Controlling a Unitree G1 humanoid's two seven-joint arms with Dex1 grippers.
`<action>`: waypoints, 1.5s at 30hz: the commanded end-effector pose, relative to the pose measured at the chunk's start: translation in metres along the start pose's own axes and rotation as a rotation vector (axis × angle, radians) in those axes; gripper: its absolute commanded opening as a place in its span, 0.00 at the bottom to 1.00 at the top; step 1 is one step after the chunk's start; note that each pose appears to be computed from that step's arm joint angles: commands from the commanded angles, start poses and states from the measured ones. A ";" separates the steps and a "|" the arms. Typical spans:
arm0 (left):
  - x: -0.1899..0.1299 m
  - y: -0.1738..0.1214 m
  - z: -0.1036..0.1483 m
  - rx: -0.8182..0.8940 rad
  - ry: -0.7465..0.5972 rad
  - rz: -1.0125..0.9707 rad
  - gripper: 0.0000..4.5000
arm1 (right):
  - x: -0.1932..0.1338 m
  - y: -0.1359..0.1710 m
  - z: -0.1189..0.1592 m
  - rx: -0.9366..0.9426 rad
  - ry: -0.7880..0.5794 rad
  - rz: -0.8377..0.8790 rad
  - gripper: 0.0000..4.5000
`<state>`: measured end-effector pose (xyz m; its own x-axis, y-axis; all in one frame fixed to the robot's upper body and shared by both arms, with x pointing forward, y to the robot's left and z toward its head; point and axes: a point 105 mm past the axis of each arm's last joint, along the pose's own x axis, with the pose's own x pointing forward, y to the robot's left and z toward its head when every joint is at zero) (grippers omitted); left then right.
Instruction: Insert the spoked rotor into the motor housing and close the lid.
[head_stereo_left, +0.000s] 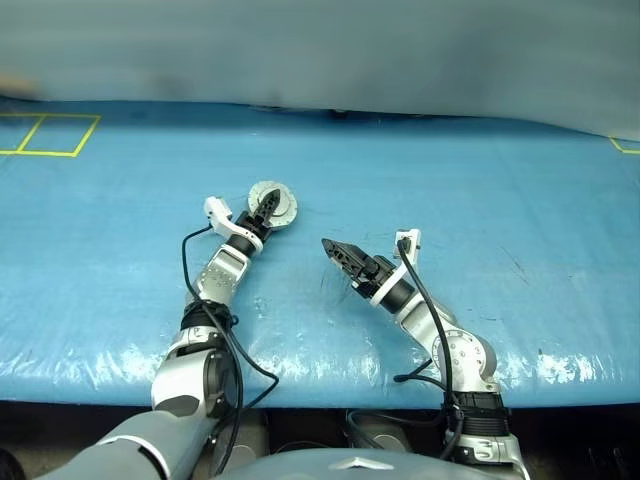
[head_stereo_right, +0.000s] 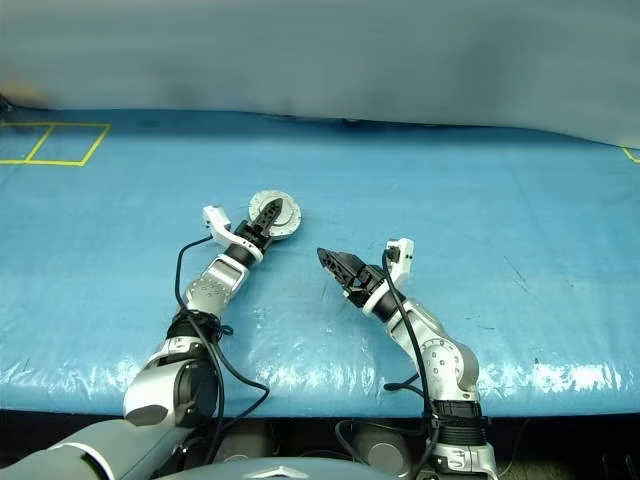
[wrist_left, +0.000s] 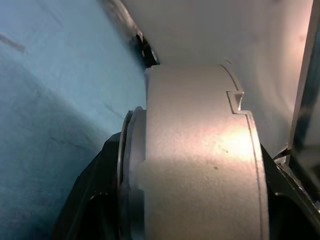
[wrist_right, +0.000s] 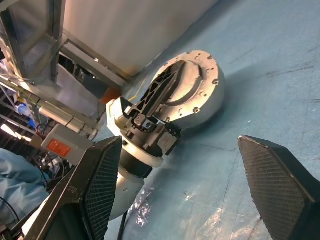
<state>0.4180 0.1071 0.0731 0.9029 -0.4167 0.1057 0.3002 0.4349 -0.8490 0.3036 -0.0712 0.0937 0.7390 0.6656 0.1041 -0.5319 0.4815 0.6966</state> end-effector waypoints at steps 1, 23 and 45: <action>0.011 -0.015 0.011 0.033 -0.021 -0.047 0.56 | -0.001 0.009 0.009 -0.045 -0.037 0.028 0.86; -0.082 0.001 0.080 0.578 -0.263 -0.001 0.99 | -0.003 -0.015 0.028 -0.364 -0.131 -0.106 0.86; -0.090 -0.029 -0.034 1.194 0.168 -0.449 1.00 | -0.068 -0.059 0.050 -0.966 0.140 -0.096 0.99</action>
<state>0.3151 0.1060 0.0598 0.6282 -0.7741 0.0781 0.7508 0.6295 0.2001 0.3039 -0.1683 0.0694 0.7656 0.6375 -0.0860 -0.6425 0.7515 -0.1494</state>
